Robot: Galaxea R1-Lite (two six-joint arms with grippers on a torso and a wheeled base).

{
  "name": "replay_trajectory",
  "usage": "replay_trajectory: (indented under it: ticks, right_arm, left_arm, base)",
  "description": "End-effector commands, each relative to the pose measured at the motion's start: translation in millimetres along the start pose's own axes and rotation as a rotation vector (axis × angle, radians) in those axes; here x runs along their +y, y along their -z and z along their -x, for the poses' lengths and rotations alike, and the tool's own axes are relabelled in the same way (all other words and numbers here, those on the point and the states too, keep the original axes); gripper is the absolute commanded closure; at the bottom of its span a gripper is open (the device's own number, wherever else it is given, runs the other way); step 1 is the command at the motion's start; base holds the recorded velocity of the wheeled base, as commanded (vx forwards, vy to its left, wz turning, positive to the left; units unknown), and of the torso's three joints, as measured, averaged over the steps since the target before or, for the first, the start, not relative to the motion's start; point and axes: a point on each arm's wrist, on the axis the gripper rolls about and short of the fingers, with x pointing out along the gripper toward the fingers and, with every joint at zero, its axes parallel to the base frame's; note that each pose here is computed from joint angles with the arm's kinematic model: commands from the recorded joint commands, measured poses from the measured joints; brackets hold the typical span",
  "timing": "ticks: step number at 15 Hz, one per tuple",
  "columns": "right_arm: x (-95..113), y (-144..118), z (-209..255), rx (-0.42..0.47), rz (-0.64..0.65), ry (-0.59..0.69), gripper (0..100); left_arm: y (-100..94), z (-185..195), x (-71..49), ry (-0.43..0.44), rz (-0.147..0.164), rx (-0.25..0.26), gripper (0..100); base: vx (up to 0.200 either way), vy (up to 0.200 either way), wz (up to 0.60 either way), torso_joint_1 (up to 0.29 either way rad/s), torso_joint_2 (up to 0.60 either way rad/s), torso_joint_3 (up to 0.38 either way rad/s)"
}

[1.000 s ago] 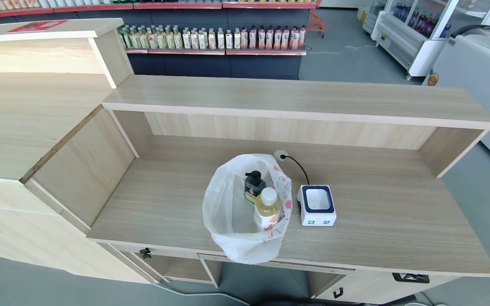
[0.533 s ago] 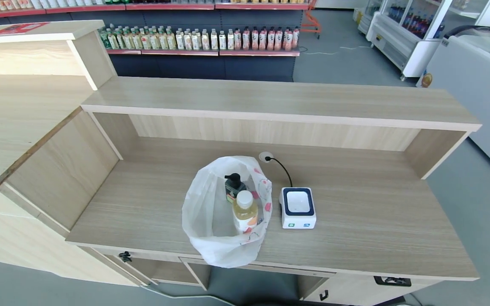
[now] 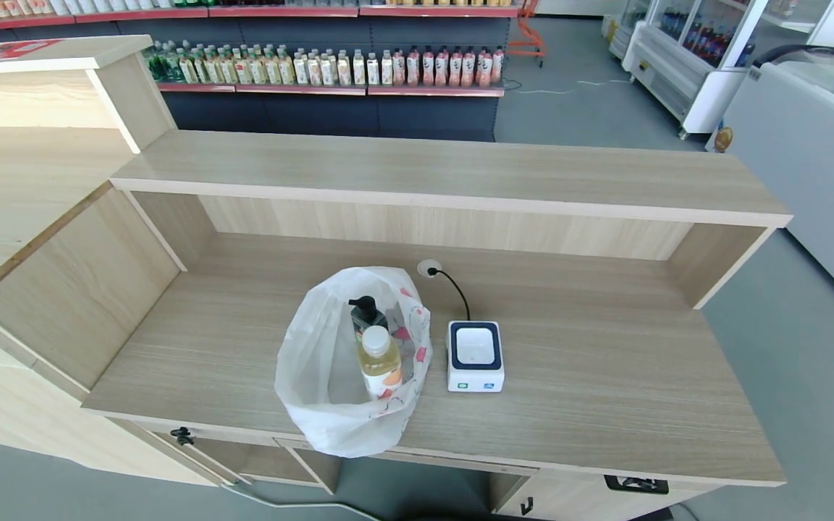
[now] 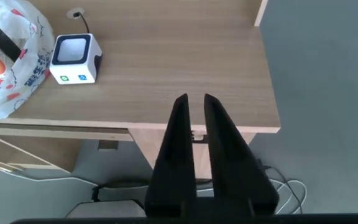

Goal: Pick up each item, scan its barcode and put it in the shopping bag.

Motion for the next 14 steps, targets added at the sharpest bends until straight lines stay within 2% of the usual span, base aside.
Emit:
replay_trajectory:
  ticks: [1,14]
  right_arm:
    - [0.0,0.0,-0.2,0.002,0.001,-0.001,100]
    - [0.0,0.0,-0.2,0.002,-0.002,-0.001,100]
  left_arm:
    - [0.0,-0.1,-0.1,-0.002,0.0,0.001,0]
    - [0.1,0.2,0.0,-0.003,0.0,-0.003,0]
  base:
    - [0.2,0.0,0.0,-0.007,0.0,-0.002]
    - [0.0,0.0,0.0,0.0,0.0,0.0]
